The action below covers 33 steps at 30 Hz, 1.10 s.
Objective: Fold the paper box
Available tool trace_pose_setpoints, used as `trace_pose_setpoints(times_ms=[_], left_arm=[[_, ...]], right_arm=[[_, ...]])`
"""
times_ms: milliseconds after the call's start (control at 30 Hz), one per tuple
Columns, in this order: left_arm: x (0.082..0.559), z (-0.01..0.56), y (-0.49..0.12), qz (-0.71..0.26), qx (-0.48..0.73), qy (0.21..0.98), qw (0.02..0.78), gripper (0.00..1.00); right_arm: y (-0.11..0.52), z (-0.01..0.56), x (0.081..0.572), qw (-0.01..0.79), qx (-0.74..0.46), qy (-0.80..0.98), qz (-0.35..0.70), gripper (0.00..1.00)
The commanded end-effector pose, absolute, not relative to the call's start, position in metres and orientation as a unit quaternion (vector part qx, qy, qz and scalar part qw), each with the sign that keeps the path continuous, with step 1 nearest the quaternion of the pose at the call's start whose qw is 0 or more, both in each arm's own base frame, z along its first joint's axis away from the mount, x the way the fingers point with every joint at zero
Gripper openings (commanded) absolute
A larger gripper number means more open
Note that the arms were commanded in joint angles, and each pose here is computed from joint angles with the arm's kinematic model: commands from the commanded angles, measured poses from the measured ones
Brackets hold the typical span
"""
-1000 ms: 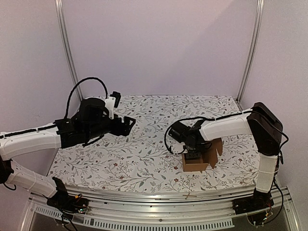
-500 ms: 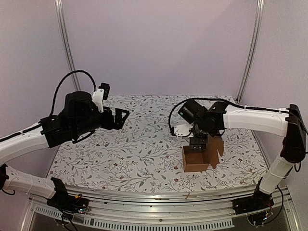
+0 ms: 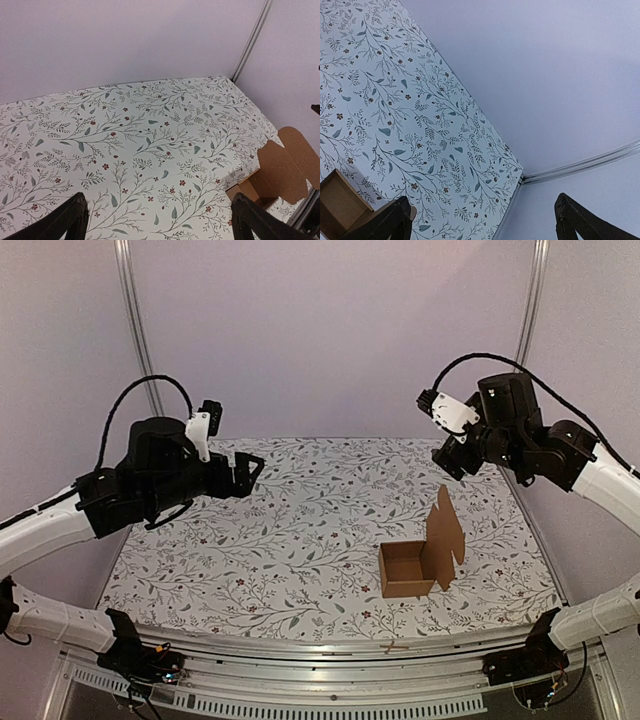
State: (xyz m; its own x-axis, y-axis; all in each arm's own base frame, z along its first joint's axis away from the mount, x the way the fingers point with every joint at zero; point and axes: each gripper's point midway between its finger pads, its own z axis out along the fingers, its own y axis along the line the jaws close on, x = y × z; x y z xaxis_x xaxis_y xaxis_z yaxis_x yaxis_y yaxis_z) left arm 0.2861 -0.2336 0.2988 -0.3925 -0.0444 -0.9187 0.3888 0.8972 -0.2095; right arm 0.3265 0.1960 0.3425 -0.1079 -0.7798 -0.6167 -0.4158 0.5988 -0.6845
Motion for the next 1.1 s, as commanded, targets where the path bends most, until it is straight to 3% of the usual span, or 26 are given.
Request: trace_pose_setpoints(times_ms=[0,300,500,667,800,933,1000,1067], left_arm=[[0.29,0.3,-0.246,-0.211,0.116,0.811,0.533,0.99],[0.304,0.296,-0.265,-0.199,0.139,0.806,0.54,0.99],[0.311,0.286,-0.284,-0.194,0.159,0.814,0.524,0.99],[0.32,0.278,-0.264,-0.092,0.151,0.812,0.556,0.99],[0.329,0.247,-0.221,0.01,0.076,0.842,0.534,0.99],[0.326,0.216,-0.233,0.004,0.109,0.863,0.493,0.99],[0.324,0.204,-0.236,-0.006,0.108,0.869,0.482,0.99],[0.321,0.196,-0.239,-0.025,0.109,0.871,0.478,0.99]], right_arm=[[0.18,0.343,0.311,0.521,-0.388,0.756,-0.08,0.99],[0.156,0.357,0.298,0.537,-0.326,0.778,-0.017,0.99],[0.148,0.333,0.301,0.514,-0.336,0.788,-0.051,0.99],[0.133,0.335,0.299,0.517,-0.316,0.795,-0.041,0.99],[0.091,0.343,0.302,0.512,-0.259,0.808,-0.132,0.99],[0.067,0.327,0.315,0.47,-0.234,0.822,-0.219,0.99],[0.08,0.309,0.311,0.454,-0.257,0.834,-0.177,0.99],[0.115,0.291,0.286,0.431,-0.32,0.841,-0.062,0.98]])
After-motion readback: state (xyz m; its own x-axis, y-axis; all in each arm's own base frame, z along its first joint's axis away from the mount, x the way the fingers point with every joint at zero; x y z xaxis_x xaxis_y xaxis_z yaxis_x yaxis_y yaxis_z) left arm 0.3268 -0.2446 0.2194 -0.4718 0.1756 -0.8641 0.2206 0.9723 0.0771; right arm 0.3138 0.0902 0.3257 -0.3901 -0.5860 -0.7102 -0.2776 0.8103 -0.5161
